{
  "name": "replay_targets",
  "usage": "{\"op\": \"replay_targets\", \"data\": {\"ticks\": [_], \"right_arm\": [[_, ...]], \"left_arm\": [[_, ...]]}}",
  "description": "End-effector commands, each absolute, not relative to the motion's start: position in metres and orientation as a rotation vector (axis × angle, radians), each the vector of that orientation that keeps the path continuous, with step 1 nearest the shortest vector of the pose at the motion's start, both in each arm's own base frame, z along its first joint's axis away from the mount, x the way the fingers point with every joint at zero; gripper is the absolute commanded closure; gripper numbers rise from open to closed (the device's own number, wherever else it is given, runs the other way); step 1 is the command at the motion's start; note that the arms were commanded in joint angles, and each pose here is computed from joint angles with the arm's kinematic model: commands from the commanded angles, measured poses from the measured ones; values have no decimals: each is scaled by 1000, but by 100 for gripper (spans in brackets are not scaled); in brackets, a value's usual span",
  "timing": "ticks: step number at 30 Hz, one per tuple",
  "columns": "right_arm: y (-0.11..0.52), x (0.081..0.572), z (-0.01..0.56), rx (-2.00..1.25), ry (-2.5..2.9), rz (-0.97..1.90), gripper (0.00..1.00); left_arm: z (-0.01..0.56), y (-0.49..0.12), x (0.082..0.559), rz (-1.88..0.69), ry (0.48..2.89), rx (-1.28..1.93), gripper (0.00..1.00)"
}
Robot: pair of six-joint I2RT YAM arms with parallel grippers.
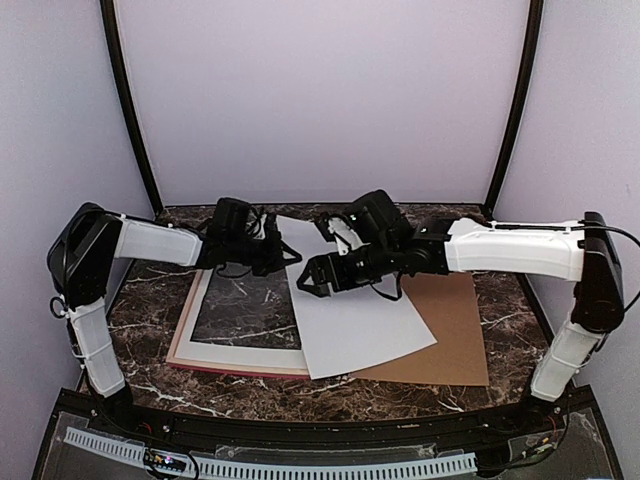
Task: Put the photo into the frame
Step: Pass from the right arm to the left, then place the photo on the mat board.
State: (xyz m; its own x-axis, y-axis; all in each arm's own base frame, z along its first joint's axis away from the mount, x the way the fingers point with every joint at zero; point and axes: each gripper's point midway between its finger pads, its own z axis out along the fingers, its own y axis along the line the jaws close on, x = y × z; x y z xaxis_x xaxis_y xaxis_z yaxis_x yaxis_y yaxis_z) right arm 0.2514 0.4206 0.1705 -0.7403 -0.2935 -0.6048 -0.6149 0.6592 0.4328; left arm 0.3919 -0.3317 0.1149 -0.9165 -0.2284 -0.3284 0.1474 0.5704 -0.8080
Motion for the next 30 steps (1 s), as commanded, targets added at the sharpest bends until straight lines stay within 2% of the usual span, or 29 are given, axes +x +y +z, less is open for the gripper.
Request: {"op": "replay_targets", "data": {"ticks": [1, 6, 11, 16, 22, 30], "right_arm": [[396, 253, 188, -695, 2345, 816, 13], [351, 273, 174, -602, 2388, 721, 13], [314, 290, 160, -556, 2418, 570, 13], [291, 302, 147, -538, 2432, 451, 12], [288, 301, 132, -543, 2443, 463, 12], [285, 300, 109, -555, 2482, 432, 12]], "left_arm": [[141, -325, 382, -1375, 2438, 144, 100], [155, -289, 382, -1259, 2517, 273, 100], [161, -251, 379, -1031, 2627, 402, 100], [161, -205, 389, -830, 2711, 401, 100], [139, -151, 394, -541, 2862, 459, 100], [109, -133, 406, -463, 2931, 519, 100]]}}
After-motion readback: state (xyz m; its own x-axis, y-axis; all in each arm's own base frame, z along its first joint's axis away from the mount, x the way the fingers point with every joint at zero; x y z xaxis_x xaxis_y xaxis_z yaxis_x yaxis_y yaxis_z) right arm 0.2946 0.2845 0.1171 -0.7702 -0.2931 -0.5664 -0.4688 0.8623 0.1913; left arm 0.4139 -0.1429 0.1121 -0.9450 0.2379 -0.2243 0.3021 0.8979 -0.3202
